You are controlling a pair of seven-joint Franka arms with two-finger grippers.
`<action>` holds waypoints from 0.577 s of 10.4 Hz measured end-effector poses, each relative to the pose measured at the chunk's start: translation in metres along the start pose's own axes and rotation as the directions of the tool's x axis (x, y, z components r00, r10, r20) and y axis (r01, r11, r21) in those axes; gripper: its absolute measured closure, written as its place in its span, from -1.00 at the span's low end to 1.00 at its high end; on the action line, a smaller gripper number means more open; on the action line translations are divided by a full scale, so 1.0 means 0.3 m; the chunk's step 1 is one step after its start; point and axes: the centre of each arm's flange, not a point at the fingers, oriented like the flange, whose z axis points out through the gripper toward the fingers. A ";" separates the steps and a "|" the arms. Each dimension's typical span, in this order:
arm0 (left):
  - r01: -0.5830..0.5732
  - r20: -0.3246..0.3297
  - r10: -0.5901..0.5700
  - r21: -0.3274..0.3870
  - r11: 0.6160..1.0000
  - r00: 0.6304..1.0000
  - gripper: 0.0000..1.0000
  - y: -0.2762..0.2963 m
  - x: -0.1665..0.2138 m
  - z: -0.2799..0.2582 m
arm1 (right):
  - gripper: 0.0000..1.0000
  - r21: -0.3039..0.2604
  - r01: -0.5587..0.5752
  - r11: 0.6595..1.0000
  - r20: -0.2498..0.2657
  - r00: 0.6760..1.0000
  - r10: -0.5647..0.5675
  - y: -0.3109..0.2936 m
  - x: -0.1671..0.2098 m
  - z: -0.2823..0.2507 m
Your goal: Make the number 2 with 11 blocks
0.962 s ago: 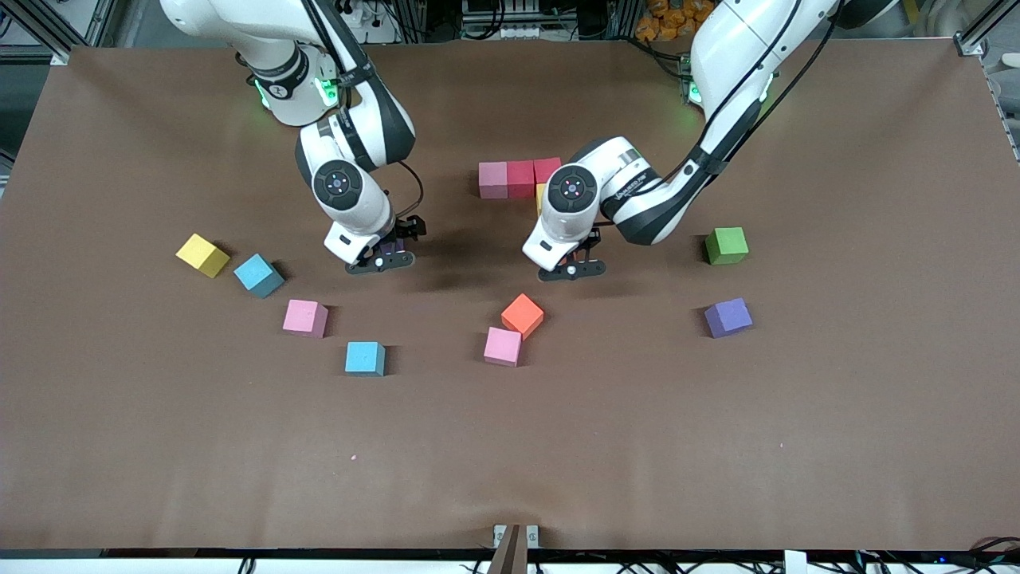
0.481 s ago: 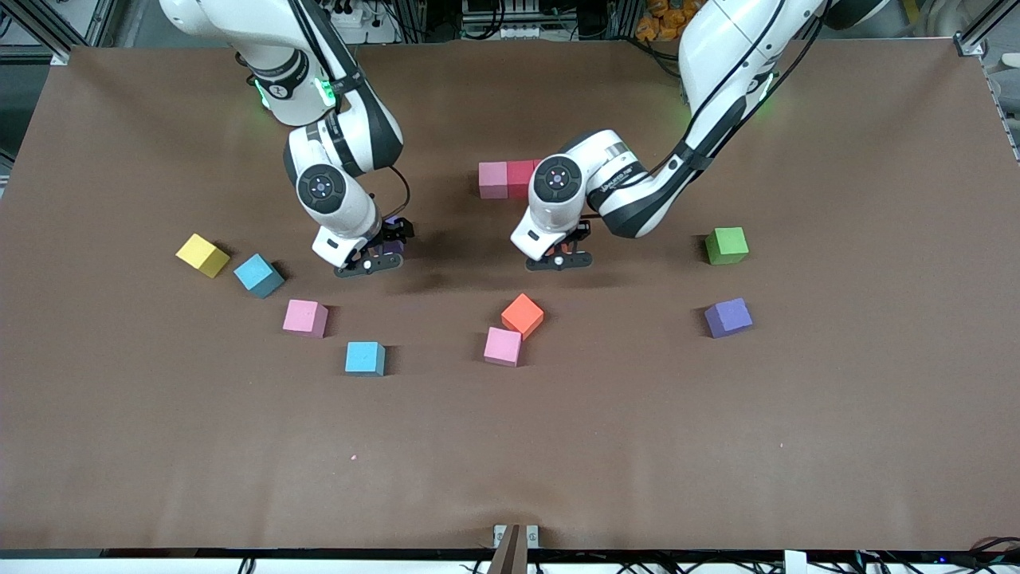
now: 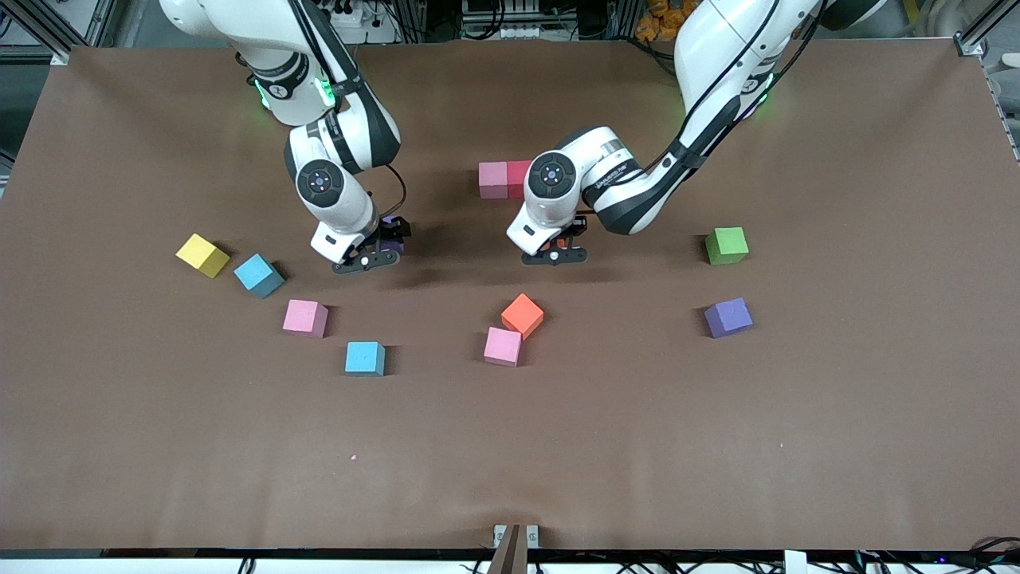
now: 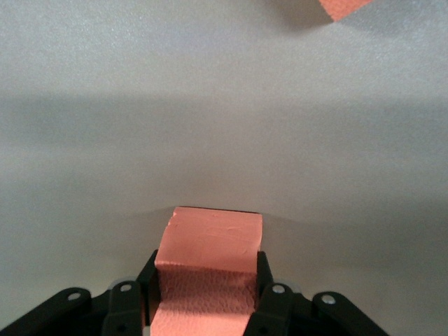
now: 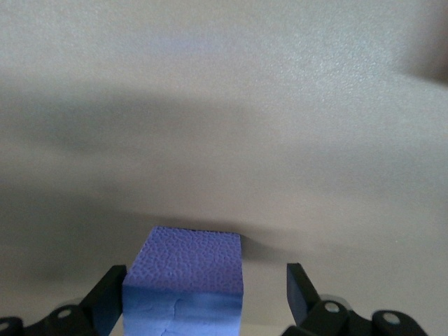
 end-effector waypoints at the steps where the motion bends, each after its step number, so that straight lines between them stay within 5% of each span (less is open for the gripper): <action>1: -0.002 0.002 0.002 0.002 1.000 1.000 -0.07 0.001 -0.003 0.003 | -1.00 0.000 0.001 1.000 0.000 1.000 -0.001 -0.001 -0.001 0.001; 4: -0.005 0.007 0.005 0.007 1.000 1.000 -0.22 0.001 -0.011 0.014 | -1.00 -0.003 0.002 1.000 0.006 1.000 -0.002 0.002 -0.015 0.017; 6: 0.001 0.009 -0.001 0.008 1.000 1.000 -0.83 0.001 -0.011 0.019 | -1.00 -0.006 0.002 1.000 0.013 1.000 -0.001 0.006 -0.025 0.028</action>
